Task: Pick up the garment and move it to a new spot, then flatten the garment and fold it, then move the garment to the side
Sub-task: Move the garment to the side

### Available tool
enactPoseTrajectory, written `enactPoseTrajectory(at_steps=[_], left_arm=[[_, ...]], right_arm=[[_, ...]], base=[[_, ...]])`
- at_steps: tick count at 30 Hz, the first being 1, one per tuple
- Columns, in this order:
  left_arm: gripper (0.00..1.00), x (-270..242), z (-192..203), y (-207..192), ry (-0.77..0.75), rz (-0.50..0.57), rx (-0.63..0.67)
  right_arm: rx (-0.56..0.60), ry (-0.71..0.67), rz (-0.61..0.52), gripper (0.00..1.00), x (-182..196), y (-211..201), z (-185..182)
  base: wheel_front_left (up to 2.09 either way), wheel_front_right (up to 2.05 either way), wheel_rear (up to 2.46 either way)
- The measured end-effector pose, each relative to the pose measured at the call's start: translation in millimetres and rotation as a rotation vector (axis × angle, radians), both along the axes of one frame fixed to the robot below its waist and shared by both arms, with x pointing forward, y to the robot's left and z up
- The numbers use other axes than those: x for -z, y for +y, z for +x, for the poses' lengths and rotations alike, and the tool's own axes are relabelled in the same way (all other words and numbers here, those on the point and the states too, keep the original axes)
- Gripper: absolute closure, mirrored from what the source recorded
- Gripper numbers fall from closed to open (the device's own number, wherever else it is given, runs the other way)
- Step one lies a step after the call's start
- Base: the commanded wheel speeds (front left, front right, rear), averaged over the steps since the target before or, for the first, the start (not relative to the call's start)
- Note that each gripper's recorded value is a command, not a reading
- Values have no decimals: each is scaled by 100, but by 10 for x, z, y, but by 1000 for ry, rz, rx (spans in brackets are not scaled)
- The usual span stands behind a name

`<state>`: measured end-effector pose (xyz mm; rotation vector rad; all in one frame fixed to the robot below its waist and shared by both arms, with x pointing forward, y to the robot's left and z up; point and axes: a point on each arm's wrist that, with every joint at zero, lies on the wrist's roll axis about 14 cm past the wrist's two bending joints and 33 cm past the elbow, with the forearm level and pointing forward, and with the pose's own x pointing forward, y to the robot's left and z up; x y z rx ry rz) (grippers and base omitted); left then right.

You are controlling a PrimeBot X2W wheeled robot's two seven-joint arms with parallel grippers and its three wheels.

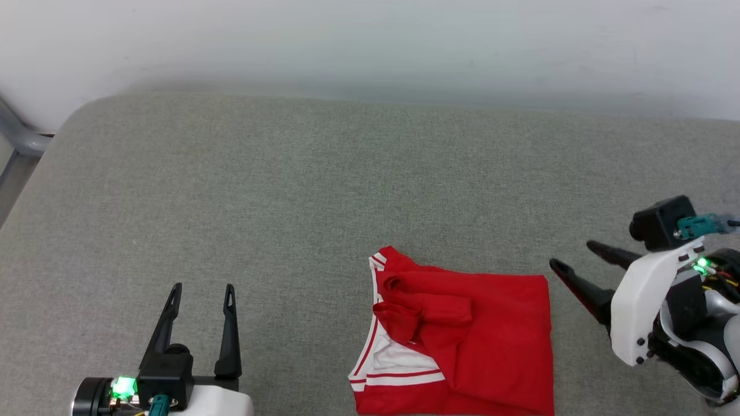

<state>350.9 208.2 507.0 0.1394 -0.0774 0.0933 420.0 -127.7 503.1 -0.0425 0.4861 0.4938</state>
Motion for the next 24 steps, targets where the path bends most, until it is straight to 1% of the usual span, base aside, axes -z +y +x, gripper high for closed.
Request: enactPoseTrajectory(at_steps=[2,4,10,14,18,24], left_arm=[[0,13,14,5,4,-1,-3],[0,7,44,7,2,-2,-4],[0,36,82,68,11,-1,-26],[0,96,101,90,29,-3,-36],[0,115,157,101,33,-4,-42],[0,144,176,128,42,-5,-54]], right_arm=[[-22,109,-36,0,210,-25,-88],[-41,204,-47,0,399,-23,-186],[-93,399,-57,0,828,88,-404],[-119,471,-47,0,1034,217,-466],[-153,514,-44,0,1187,376,-464],[-204,577,-89,0,1420,468,-550]], base=[[0,0,0],[0,0,0],[0,0,0],[0,0,0],[0,0,0],[0,0,0]])
